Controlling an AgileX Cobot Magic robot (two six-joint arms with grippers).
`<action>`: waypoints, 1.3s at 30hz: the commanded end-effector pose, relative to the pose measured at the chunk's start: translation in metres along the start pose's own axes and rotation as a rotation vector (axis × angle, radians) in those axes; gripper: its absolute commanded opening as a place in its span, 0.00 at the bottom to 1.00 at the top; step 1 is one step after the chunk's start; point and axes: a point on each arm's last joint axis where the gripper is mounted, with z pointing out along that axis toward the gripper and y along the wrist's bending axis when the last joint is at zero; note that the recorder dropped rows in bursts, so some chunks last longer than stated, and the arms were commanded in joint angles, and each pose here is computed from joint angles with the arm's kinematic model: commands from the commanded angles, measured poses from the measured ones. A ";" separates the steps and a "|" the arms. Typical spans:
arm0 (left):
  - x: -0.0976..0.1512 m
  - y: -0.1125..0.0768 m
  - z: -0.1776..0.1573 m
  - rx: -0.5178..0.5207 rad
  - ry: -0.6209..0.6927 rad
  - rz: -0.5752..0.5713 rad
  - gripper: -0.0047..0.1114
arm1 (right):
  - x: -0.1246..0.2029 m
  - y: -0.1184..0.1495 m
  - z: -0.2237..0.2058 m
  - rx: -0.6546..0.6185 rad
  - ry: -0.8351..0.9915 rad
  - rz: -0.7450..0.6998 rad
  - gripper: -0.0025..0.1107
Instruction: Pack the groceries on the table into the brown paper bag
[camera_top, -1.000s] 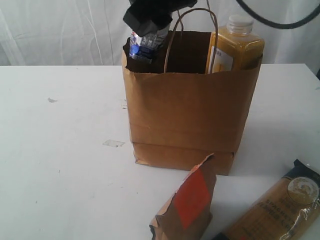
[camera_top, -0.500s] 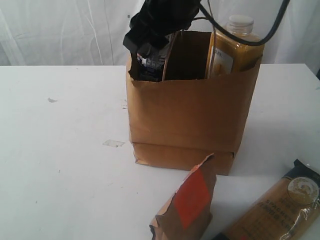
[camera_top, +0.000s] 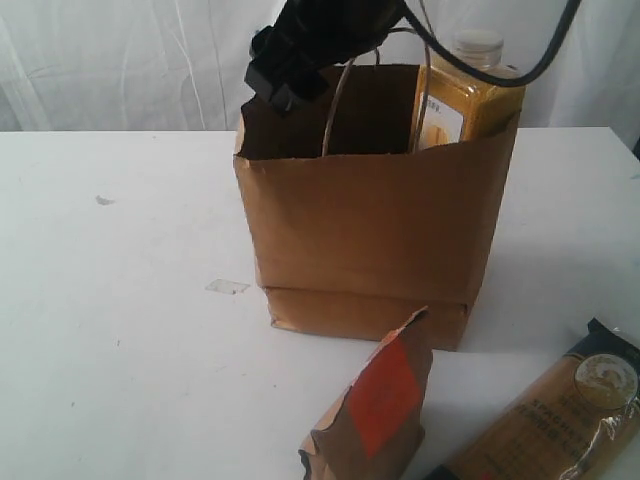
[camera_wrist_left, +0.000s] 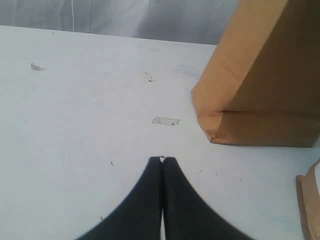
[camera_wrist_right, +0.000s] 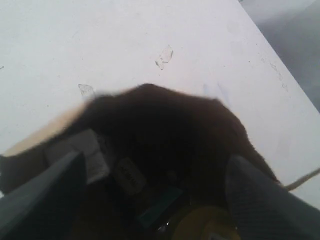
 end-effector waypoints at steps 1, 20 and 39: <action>0.001 0.000 0.000 0.000 0.002 -0.010 0.04 | -0.001 -0.001 -0.005 0.012 -0.020 0.007 0.66; 0.001 0.000 0.000 0.000 0.002 -0.010 0.04 | -0.009 -0.009 -0.096 0.087 -0.350 0.107 0.65; 0.001 0.000 0.000 0.000 0.002 -0.010 0.04 | 0.069 0.003 -0.237 0.093 -0.432 0.232 0.58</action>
